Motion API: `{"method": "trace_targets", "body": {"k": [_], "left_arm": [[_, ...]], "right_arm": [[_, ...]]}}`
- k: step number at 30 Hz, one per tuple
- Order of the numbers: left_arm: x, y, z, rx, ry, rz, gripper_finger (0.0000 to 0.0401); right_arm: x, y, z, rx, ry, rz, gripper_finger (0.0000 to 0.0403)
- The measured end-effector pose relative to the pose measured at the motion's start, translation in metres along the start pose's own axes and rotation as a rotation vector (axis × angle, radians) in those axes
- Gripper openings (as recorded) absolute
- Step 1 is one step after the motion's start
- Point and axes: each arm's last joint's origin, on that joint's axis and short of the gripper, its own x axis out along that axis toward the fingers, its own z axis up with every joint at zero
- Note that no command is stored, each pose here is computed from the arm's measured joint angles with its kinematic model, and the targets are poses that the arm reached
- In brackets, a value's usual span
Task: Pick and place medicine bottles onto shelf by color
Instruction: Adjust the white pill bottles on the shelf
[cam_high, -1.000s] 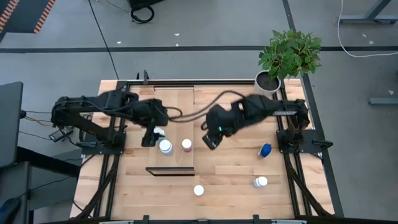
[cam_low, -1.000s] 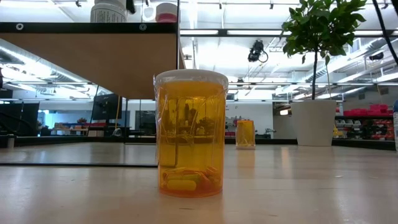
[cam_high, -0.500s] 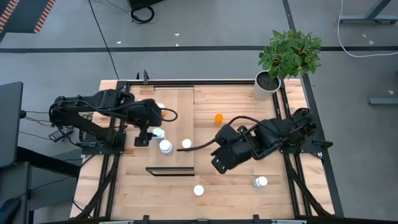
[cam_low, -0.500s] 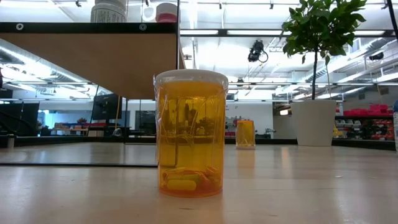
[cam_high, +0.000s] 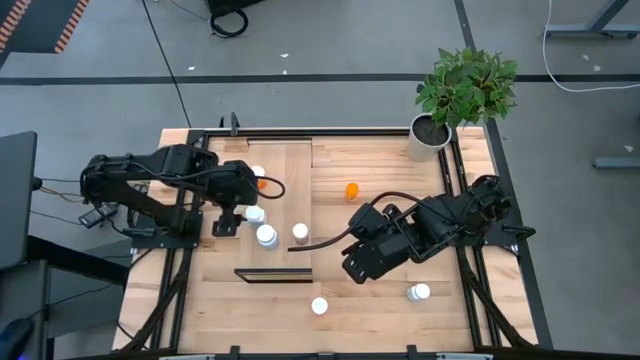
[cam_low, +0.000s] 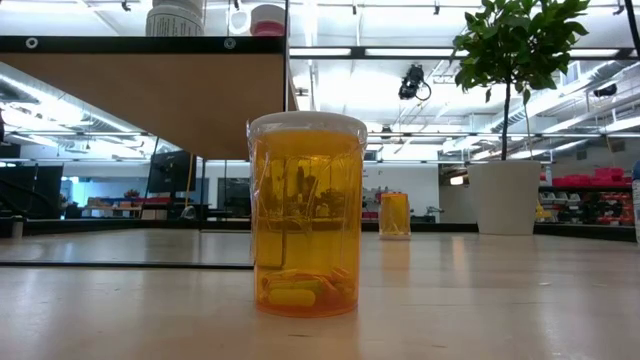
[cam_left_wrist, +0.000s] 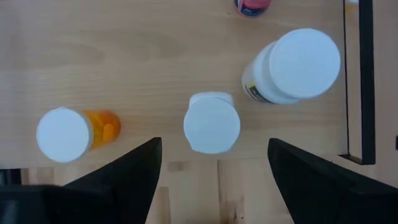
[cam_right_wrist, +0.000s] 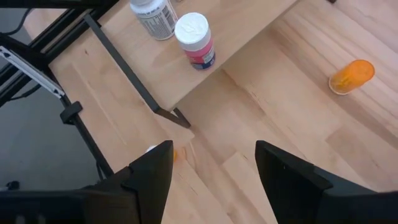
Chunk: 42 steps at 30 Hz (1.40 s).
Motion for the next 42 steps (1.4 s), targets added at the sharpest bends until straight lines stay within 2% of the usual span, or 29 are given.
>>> {"method": "trace_targets", "body": {"k": [8, 15, 20, 37, 42], "left_arm": [[0.016, -0.001, -0.004, 0.047, 0.054, -0.001, 0.0298], [0.018, -0.002, 0.001, 0.036, 0.002, -0.002, 0.0298], [0.029, -0.003, 0.003, 0.070, 0.047, -0.003, 0.0298], [0.033, -0.004, 0.006, 0.055, 0.025, -0.003, 0.0297], [0.044, -0.004, 0.008, 0.060, 0.051, -0.003, 0.0297]], "right_arm": [[0.001, -0.001, 0.002, 0.004, -0.029, -0.015, 0.0235], [0.001, -0.002, 0.004, 0.010, -0.041, -0.022, 0.0235], [0.002, -0.003, 0.006, 0.016, -0.047, -0.027, 0.0235], [0.002, -0.003, 0.006, 0.014, -0.047, -0.027, 0.0235], [0.002, -0.003, 0.006, 0.016, -0.047, -0.027, 0.0235]]}}
